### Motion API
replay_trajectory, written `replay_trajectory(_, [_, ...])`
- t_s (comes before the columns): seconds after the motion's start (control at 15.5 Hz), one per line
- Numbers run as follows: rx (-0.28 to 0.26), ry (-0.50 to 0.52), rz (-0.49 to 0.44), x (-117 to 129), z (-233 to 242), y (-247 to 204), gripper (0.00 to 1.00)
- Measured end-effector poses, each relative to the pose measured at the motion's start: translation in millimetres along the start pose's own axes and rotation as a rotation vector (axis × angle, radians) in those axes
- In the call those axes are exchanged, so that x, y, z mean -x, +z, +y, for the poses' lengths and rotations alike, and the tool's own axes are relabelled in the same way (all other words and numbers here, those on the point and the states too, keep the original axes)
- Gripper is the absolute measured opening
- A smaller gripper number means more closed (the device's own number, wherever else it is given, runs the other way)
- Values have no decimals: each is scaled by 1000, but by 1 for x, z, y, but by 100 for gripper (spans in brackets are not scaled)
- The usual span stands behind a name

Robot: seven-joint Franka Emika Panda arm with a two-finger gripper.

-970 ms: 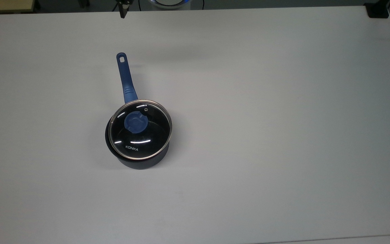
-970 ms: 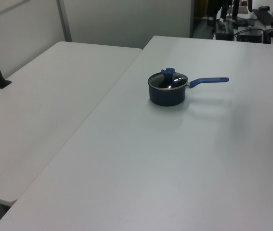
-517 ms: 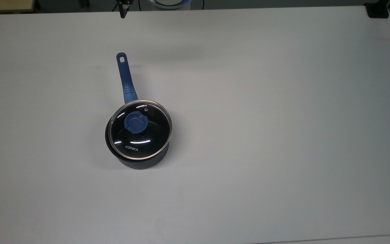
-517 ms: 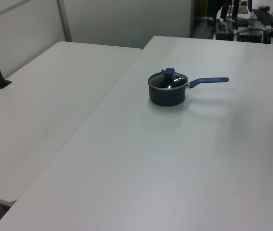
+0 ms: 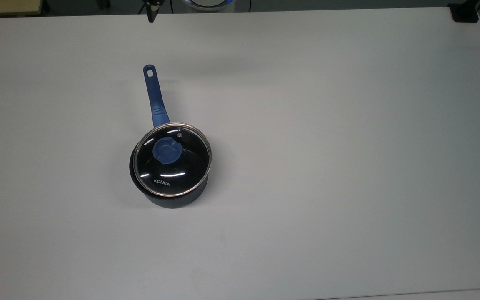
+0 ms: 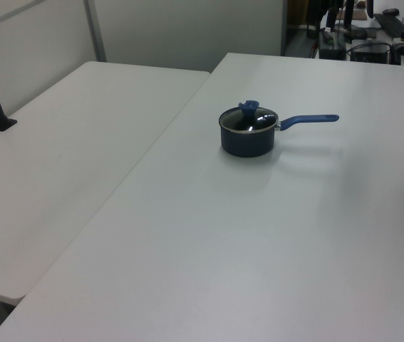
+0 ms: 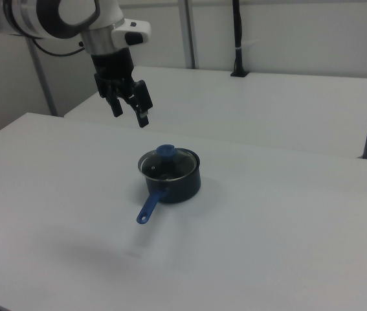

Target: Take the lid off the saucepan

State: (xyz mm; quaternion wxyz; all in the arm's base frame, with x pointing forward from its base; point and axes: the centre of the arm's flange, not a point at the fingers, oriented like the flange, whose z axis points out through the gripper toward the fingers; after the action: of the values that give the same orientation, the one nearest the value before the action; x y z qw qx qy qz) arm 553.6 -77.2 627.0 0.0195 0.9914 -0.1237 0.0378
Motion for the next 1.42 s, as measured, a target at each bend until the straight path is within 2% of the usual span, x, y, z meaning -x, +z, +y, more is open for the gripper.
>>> replay_trajectory(1.1, [16, -25, -30, -6, -14, 19, 100])
replay_trajectory(1.23, [15, -28, -18, -11, -16, 25, 100])
replay_trajectory(1.42, [7, -25, 52, -33, -22, 42, 99])
